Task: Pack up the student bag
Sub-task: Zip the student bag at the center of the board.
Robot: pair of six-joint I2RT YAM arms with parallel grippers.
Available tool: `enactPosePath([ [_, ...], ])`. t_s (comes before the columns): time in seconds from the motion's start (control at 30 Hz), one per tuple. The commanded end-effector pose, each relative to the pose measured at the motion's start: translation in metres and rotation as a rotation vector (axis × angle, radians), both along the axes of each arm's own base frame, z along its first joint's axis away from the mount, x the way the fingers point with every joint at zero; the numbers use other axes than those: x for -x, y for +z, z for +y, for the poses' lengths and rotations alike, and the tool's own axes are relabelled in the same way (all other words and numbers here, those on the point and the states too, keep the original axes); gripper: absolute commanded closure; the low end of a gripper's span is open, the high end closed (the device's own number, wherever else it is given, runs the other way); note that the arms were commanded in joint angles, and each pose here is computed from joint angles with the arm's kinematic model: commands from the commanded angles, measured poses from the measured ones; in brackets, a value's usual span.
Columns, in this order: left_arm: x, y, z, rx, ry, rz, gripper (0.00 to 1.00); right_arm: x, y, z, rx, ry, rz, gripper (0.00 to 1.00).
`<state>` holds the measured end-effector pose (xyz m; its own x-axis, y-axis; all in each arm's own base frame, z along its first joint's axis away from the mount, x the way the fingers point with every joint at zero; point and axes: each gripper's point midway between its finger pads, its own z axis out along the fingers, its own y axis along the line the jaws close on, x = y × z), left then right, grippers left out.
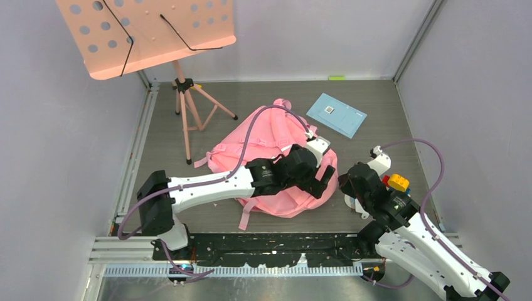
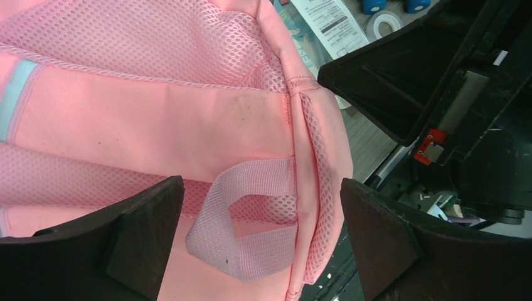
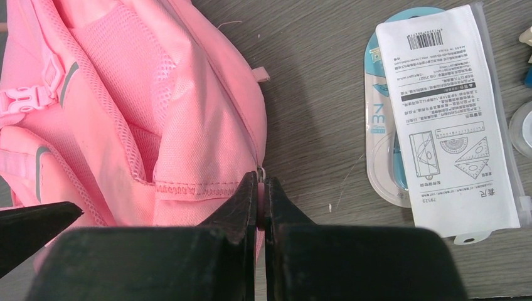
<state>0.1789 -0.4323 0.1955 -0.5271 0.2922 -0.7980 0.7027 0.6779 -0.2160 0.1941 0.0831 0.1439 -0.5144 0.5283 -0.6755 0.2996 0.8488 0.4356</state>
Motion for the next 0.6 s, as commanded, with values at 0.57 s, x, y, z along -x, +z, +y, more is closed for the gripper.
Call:
enactPosePath([
  [0.57, 0.002, -0.023, -0.017, -0.014, 0.088, 0.048, 0.00, -0.014, 0.016, -0.005, -0.035, -0.071, -0.098, 1.00],
])
